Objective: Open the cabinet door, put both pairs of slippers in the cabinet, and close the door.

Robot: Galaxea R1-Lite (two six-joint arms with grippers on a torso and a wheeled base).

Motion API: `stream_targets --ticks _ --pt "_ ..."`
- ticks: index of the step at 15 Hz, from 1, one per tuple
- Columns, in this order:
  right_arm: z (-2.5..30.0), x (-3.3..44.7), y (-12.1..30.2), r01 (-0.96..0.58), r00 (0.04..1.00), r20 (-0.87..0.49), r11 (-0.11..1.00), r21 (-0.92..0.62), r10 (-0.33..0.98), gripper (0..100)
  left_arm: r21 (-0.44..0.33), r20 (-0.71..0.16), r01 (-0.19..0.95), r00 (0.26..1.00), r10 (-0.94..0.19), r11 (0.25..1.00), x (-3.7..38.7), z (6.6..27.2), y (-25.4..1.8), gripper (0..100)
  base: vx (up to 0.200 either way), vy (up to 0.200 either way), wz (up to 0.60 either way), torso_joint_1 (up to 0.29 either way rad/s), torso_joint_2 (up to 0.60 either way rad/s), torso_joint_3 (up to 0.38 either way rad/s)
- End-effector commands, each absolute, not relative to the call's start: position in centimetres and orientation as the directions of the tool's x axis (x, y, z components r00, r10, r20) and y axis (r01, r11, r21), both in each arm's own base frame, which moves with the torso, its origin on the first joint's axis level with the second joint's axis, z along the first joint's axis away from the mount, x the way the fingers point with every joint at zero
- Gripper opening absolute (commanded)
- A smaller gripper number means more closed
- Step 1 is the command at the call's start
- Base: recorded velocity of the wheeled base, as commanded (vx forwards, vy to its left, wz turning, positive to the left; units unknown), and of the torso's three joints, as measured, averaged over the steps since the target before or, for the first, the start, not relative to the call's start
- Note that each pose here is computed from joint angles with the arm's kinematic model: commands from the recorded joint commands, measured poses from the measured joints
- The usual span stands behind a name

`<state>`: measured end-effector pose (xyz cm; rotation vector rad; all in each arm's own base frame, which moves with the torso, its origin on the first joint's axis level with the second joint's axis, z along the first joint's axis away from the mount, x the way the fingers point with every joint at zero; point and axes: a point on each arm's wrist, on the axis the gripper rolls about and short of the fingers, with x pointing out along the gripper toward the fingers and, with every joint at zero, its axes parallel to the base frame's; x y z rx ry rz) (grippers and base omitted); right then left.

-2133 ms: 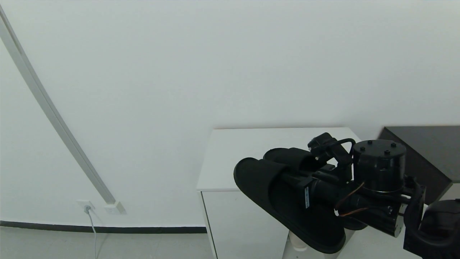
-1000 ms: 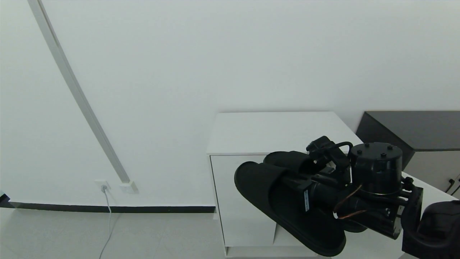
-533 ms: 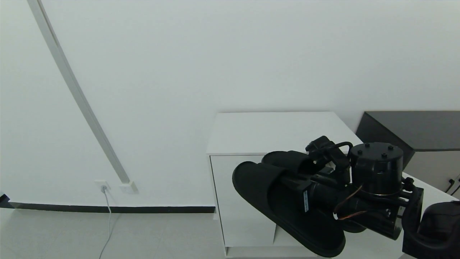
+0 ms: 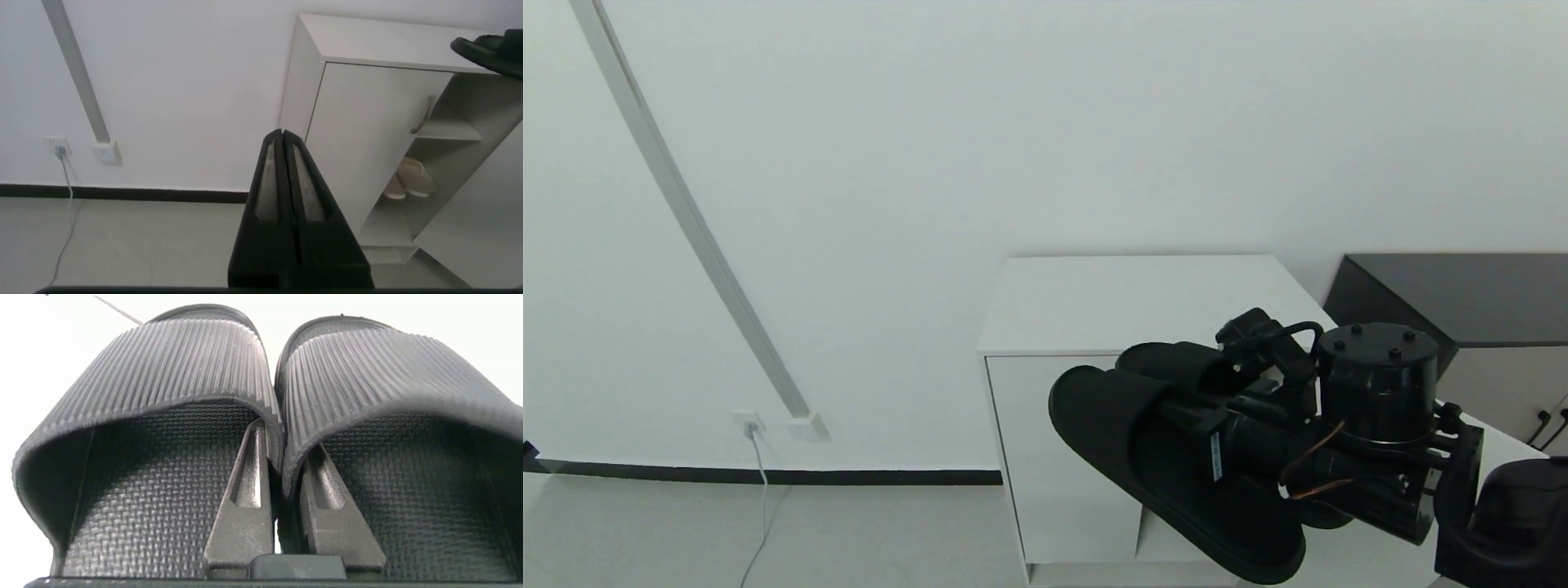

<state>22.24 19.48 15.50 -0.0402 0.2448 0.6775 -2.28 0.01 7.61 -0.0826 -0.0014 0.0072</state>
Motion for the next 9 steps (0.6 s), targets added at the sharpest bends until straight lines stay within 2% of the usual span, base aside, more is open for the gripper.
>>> stream_targets --ticks 1,9 --pt "15.46 22.24 19.55 -0.625 0.753 -0.228 0.779 0.042 0.617 0 -0.083 0.0 -0.008 1.0 0.008 0.997 -2.28 7.59 0.01 0 0.0 -0.2 0.0 0.002 0.0 0.002" --pt "15.23 22.12 19.46 -0.626 0.751 -0.235 0.778 0.042 0.617 0 -0.084 0.002 -0.008 1.0 0.008 0.996 -2.28 7.61 0.01 0 0.0 -0.2 0.0 0.002 0.0 0.002"
